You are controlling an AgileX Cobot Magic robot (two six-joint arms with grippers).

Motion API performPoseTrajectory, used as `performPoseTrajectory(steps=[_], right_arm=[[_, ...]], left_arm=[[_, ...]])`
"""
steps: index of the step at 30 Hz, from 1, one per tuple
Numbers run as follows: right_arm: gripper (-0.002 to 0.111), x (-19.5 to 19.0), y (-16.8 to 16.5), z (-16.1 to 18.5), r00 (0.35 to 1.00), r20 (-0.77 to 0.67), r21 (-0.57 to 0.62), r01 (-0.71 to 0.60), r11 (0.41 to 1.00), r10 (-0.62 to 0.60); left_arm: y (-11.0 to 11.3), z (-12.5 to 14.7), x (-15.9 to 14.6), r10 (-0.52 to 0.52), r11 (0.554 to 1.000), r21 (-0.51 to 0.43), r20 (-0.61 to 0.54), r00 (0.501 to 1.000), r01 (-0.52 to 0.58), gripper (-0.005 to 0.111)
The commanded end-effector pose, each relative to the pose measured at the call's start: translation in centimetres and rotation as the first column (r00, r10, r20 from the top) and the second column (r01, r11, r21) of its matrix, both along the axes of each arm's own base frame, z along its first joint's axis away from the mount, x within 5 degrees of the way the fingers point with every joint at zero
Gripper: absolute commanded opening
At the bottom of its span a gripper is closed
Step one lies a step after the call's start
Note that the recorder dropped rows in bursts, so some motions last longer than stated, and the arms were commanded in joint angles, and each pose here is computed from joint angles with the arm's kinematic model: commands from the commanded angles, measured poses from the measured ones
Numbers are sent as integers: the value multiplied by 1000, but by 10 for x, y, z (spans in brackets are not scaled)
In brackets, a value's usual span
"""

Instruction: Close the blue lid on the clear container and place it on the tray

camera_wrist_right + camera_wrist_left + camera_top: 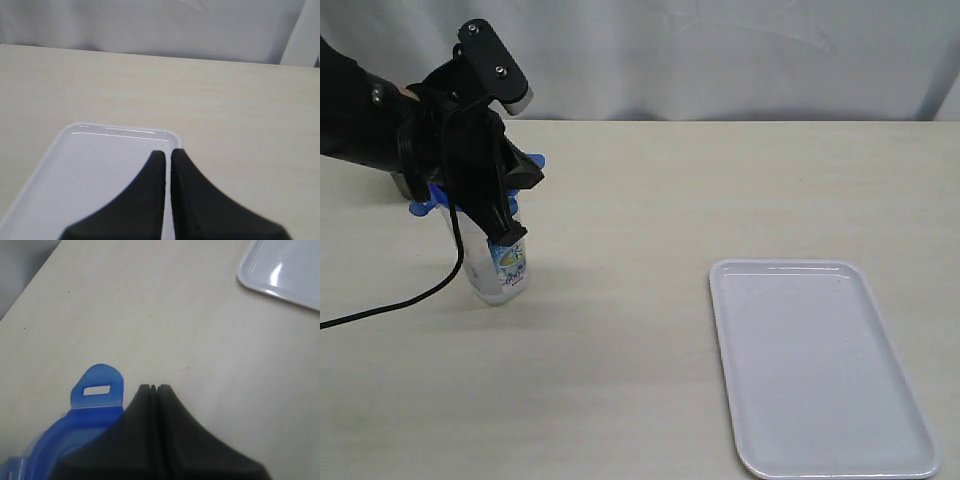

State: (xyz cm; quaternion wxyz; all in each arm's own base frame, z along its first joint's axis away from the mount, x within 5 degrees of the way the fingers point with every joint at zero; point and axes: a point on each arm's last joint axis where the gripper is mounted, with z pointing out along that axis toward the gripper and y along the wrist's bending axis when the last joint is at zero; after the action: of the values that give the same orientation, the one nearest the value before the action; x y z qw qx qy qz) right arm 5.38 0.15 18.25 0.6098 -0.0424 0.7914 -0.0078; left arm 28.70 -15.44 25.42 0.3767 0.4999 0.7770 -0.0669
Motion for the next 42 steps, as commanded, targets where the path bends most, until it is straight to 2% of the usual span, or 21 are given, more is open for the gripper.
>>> performPoseTrajectory(steps=[1,13,28,31,36,40,42], right_arm=[[4,0,0,0,1000,5,-4,-2,1000,2],[4,0,0,0,1000,5,-4,-2,1000,2],[4,0,0,0,1000,5,-4,-2,1000,2],[4,0,0,0,1000,5,-4,-2,1000,2],[4,0,0,0,1000,5,-4,-2,1000,2],[4,0,0,0,1000,5,-4,-2,1000,2],[4,0,0,0,1000,5,-4,-2,1000,2]], left_arm=[[-1,0,3,27,1000,-9,24,999,-26,0],[3,-3,6,45,998,48,46,998,-47,0],[2,-1,8,75,997,11,57,996,-76,0],[3,6,7,82,997,-4,86,993,-82,0],[9,33,-3,99,994,-53,161,982,-91,0],[20,37,-8,148,987,-76,88,985,-141,0],[28,33,-7,176,983,-52,47,983,-173,0]])
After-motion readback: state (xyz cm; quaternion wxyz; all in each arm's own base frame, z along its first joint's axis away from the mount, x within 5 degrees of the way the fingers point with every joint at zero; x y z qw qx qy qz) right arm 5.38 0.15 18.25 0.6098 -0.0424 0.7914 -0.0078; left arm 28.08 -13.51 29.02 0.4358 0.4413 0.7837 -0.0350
